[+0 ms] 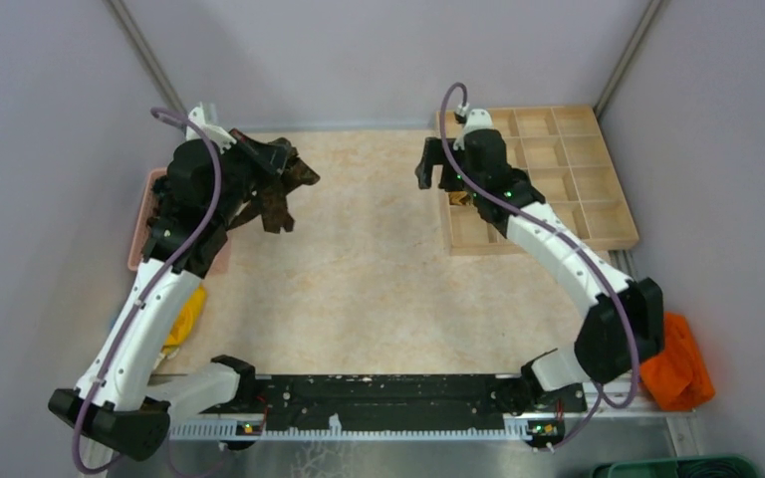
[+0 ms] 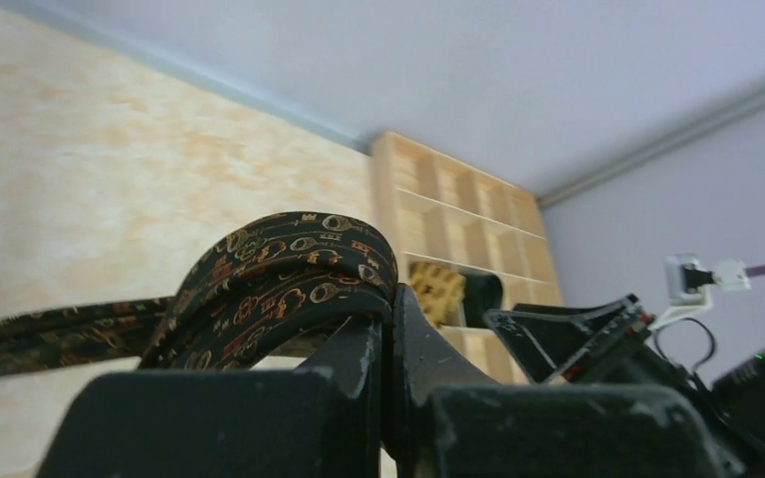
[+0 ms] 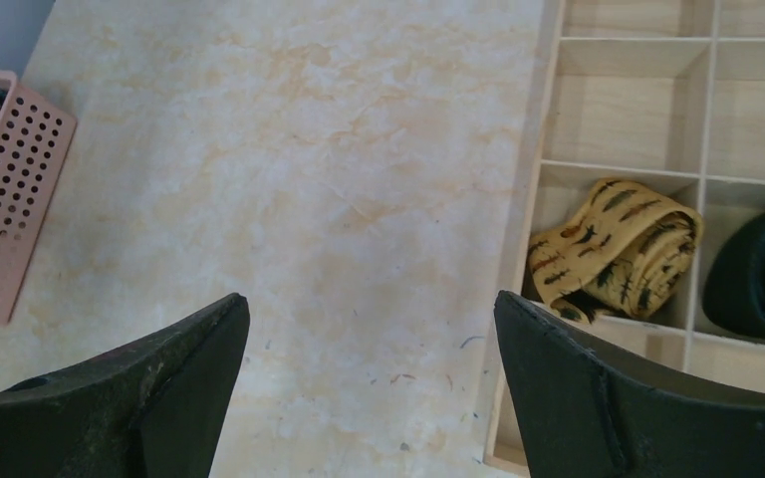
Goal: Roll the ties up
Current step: Place the tie at the center of the board.
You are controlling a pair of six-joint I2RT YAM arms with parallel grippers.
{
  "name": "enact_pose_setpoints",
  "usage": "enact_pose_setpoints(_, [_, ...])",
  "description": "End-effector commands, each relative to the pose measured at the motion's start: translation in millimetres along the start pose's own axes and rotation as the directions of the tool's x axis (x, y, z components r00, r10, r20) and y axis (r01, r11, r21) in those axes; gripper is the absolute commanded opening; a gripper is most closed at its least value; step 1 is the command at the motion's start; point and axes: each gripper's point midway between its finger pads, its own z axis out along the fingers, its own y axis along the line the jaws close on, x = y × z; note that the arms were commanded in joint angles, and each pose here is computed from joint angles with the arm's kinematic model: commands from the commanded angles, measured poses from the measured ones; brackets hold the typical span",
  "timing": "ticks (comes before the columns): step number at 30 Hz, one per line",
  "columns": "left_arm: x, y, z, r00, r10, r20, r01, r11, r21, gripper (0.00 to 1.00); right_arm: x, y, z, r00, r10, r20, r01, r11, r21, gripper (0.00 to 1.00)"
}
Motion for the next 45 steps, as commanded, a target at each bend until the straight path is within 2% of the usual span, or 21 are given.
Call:
enact_pose_setpoints(1, [-0.2, -61.2, -19.7, 0.999, 0.017, -0.031, -0.010, 0.975, 0.222, 0.00, -14.6, -19.7, -36.5, 0.996, 0.001, 0.094, -0.008, 0.997, 0.081, 0.93])
enact_pose_setpoints(7, [29.2, -110.0, -28.4, 0.993, 0.044, -0.110, -0.003, 0.938, 0.346, 0.00, -27.4, -23.0, -82.4, 0.985, -0.010, 0.171, -0.005, 0.996, 0.085, 0.93])
enact_pose_setpoints(13, [69.2, -132.3, -23.3, 0.971, 0.070, -0.228, 0.034, 0.906, 0.421, 0.00, -28.4, -26.3, -99.9, 0.982, -0.014, 0.190, -0.004, 0.996, 0.094, 0.93])
enact_pose_setpoints(17, [88.2, -145.9, -21.3, 0.965, 0.092, -0.244, 0.022, 0.905, 0.425, 0.00, -26.9, -19.7, -101.6, 0.983, -0.024, 0.181, 0.014, 0.998, 0.056, 0.93])
enact_pose_setpoints(22, [72.8, -129.9, -29.5, 0.982, 0.084, -0.167, -0.020, 0.935, 0.354, 0.00, -18.1, -15.1, -98.3, 0.988, -0.017, 0.155, 0.014, 1.000, 0.025, 0.93])
enact_pose_setpoints(26, [20.4, -92.2, -52.6, 0.996, 0.084, 0.000, -0.082, 0.978, 0.192, 0.00, -14.5, -9.9, -94.3, 0.990, -0.001, 0.144, 0.002, 1.000, -0.005, 0.93])
enact_pose_setpoints(31, [-60.4, -38.6, -96.1, 0.960, 0.096, 0.264, -0.083, 0.995, -0.059, 0.00, -13.3, -4.5, -87.7, 0.991, 0.020, 0.132, -0.016, 0.999, -0.029, 0.92])
enact_pose_setpoints(34, [-92.1, -14.4, -123.8, 0.933, 0.108, 0.342, -0.051, 0.984, -0.170, 0.00, -13.5, -3.1, -86.3, 0.991, 0.028, 0.132, -0.023, 0.999, -0.036, 0.92])
enact_pose_setpoints(36, [-108.2, -9.2, -138.1, 0.917, 0.104, 0.384, -0.034, 0.982, -0.185, 0.00, -12.7, -2.4, -85.1, 0.991, 0.032, 0.129, -0.027, 0.999, -0.041, 0.92])
enact_pose_setpoints(38, [-118.1, -10.2, -145.9, 0.906, 0.100, 0.411, -0.028, 0.984, -0.176, 0.00, -10.2, -1.9, -84.0, 0.992, 0.034, 0.122, -0.028, 0.999, -0.044, 0.92])
enact_pose_setpoints(41, [-112.0, -18.1, -135.1, 0.912, 0.132, 0.388, -0.071, 0.983, -0.168, 0.00, -5.3, -3.8, -82.5, 0.993, 0.032, 0.113, -0.028, 0.999, -0.040, 0.92])
enact_pose_setpoints(45, [-52.7, -21.9, -80.9, 0.946, 0.203, 0.254, -0.161, 0.971, -0.177, 0.00, 4.9, -7.4, -81.4, 0.995, 0.026, 0.096, -0.023, 0.999, -0.031, 0.92])
